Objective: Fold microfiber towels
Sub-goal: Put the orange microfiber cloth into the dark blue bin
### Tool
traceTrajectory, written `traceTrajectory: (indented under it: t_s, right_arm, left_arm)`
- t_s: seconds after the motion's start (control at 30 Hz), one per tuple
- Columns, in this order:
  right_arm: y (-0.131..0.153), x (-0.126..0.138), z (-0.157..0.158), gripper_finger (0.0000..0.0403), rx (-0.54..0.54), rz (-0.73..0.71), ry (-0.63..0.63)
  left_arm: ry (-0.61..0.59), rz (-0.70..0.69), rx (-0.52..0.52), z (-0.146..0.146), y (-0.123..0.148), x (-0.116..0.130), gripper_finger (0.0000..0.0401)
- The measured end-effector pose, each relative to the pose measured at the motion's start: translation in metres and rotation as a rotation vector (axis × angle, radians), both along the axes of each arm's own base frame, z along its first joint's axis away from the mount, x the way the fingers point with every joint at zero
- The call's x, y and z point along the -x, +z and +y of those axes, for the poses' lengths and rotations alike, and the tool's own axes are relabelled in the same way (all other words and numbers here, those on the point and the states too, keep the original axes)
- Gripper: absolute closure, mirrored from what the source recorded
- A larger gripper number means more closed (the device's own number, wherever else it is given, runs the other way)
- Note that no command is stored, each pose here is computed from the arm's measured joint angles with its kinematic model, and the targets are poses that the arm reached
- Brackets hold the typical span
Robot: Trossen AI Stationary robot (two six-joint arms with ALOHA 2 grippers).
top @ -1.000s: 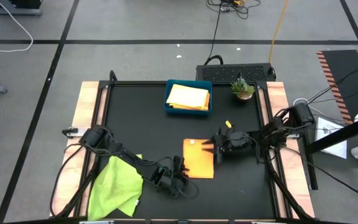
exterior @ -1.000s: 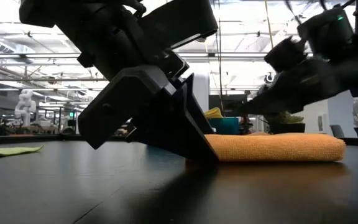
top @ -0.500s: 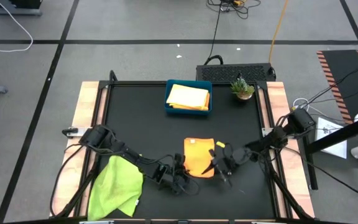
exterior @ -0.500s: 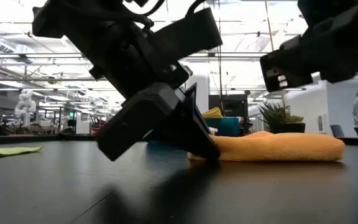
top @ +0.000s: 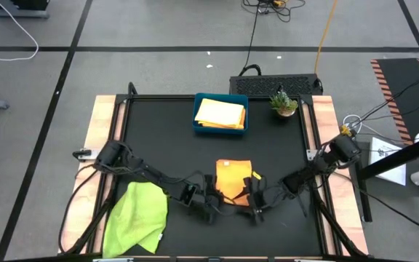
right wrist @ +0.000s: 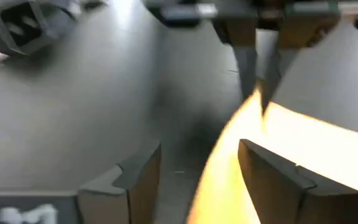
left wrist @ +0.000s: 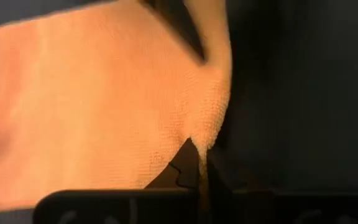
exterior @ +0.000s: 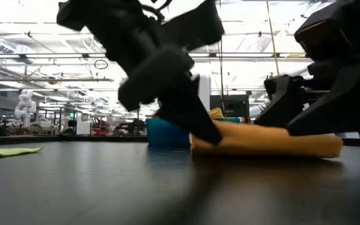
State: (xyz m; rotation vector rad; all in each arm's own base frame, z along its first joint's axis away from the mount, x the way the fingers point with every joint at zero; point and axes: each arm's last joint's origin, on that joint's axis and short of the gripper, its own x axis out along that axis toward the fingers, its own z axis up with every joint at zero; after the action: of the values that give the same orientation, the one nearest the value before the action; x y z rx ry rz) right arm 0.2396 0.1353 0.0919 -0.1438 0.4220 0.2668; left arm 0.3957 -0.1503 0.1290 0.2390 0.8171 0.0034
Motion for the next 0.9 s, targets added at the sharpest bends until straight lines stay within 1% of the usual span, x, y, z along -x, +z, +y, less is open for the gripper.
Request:
traceTrajectory:
  t_s: [0.07, 0.17, 0.27, 0.37, 0.43, 0.53, 0.63, 0.73, 0.83, 0.9]
  right_arm:
    - [0.0, 0.002, 0.002, 0.0182, 0.077, 0.0, -0.039]
    - [-0.003, 0.003, 0.004, 0.0171, 0.144, 0.028, -0.073]
    - [-0.006, 0.006, 0.005, 0.0168, 0.172, 0.061, -0.079]
    - [-0.007, 0.008, 0.008, 0.0168, 0.191, 0.063, -0.087]
    - [-0.007, 0.01, 0.009, 0.0169, 0.218, 0.057, -0.105]
    - [-0.009, 0.014, 0.01, 0.0178, 0.275, 0.052, -0.166]
    - [-0.008, 0.015, 0.01, 0.0193, 0.303, 0.038, -0.211]
    - [-0.008, 0.014, 0.01, 0.0218, 0.305, 0.03, -0.22]
    - [-0.007, 0.014, 0.01, 0.026, 0.297, 0.02, -0.221]
    - [-0.006, 0.013, 0.01, 0.0296, 0.292, 0.014, -0.222]
  left_arm:
    - [0.007, 0.001, 0.032, 0.003, 0.008, 0.001, 0.0395]
    - [0.028, -0.007, 0.078, 0.008, 0.018, 0.001, 0.0395]
    - [0.054, -0.019, 0.117, 0.014, 0.029, 0.001, 0.0394]
    - [0.065, -0.033, 0.154, 0.02, 0.037, 0.0, 0.0397]
    - [0.073, -0.026, 0.159, 0.023, 0.039, 0.001, 0.0394]
    - [0.077, -0.018, 0.161, 0.026, 0.04, 0.001, 0.0396]
    - [0.069, -0.002, 0.171, 0.027, 0.04, 0.002, 0.0396]
    - [0.069, 0.002, 0.17, 0.027, 0.039, 0.002, 0.0391]
    - [0.07, 0.018, 0.164, 0.027, 0.038, 0.003, 0.0389]
    - [0.047, 0.018, 0.145, 0.027, 0.038, 0.003, 0.0387]
